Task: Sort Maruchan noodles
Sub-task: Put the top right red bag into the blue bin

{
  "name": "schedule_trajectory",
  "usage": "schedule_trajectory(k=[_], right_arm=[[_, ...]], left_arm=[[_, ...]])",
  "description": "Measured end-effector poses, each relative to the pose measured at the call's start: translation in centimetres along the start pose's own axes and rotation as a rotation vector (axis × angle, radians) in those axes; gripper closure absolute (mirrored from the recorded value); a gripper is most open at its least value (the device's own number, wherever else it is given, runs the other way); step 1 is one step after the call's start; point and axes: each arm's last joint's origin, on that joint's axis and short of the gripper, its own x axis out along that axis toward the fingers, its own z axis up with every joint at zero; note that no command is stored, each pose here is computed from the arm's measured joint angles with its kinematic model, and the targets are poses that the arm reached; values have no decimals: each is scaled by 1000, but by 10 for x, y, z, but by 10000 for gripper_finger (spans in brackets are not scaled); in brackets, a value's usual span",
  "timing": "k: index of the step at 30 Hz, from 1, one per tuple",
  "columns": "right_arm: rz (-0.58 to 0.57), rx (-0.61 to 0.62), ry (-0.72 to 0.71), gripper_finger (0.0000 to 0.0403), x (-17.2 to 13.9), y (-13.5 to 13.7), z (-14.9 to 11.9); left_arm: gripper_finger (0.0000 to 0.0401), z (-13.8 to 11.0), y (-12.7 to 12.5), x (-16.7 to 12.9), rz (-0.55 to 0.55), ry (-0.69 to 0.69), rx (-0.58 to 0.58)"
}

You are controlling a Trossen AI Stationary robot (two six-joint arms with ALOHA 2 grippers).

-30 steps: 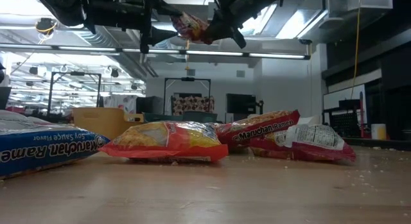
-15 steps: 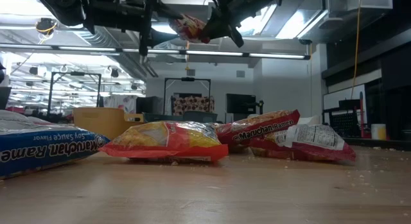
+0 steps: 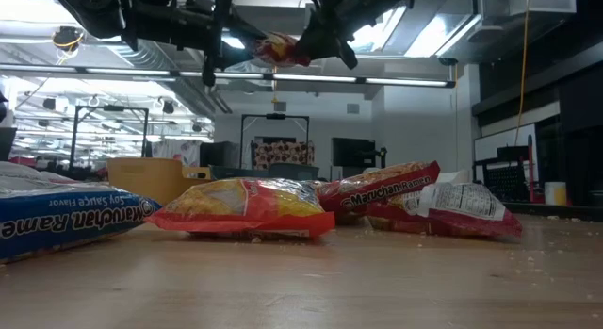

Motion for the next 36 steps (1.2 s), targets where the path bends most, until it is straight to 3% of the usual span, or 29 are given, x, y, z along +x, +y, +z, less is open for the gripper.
schedule_trajectory(k=[5,12,23,36], right_arm=[[-1,-19,9,269,0,0,-1],[-29,-21,-23,200,-10,1,4],[-49,-23,-68,204,-27,3,11],[-40,-24,-69,205,-28,4,11]], left_arm=[[266,0,2,0,50,-24,0],[281,-7,15,-1,255,-18,-66],[284,-22,35,2,479,-38,-299],[285,-75,68,29,621,-19,-564]])
